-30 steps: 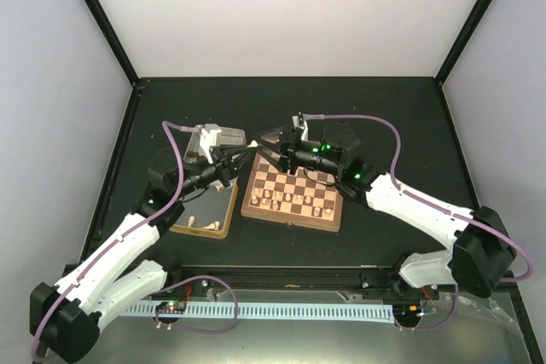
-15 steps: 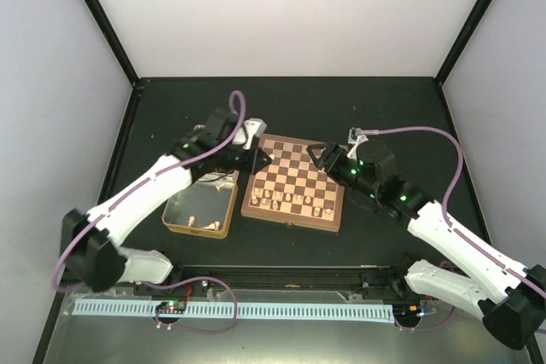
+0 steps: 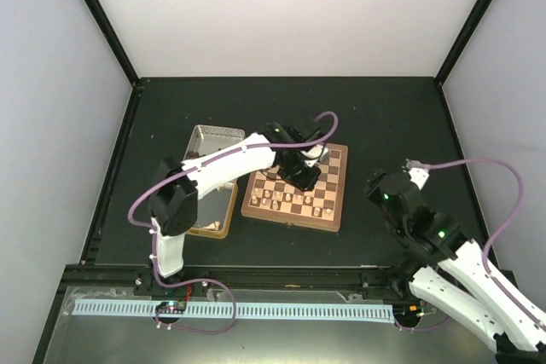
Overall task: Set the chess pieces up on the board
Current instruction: Place the chess piece on the chessboard.
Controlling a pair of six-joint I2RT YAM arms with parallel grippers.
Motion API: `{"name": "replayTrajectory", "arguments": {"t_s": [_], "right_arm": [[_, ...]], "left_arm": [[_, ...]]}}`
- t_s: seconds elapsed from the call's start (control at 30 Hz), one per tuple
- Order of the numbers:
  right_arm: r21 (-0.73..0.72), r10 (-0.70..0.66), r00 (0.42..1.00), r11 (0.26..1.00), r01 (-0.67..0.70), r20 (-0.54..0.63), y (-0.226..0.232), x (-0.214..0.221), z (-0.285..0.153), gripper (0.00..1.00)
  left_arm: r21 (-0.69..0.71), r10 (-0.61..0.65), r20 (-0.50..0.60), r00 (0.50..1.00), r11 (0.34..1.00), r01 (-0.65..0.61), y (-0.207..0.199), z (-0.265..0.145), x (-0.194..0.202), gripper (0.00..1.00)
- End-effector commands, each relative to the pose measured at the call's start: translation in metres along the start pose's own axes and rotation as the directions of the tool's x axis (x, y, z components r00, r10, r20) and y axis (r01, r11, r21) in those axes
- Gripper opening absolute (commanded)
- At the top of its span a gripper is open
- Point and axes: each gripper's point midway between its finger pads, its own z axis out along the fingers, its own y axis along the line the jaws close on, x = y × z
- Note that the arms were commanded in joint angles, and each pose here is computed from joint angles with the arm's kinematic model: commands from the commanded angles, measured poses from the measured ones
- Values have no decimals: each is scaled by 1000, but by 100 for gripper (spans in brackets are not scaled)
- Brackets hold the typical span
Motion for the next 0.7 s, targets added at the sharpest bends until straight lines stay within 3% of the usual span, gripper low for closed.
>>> {"name": "replayTrajectory", "arguments": {"t_s": [0.0, 0.33, 0.67], "right_arm": [[131, 31, 985, 990, -53, 169, -48, -24, -19, 67], [106, 63, 986, 991, -80, 156, -54, -18, -23, 65], [77, 59, 991, 995, -68, 119, -48, -10, -16, 65]], "left_arm": [[0, 24, -88, 996, 1000, -24, -17, 7, 8, 2], [0, -7, -196, 981, 1000, 7, -23, 48, 9, 2], [-7, -28, -231, 972, 1000, 27, -22, 67, 7, 8]]}}
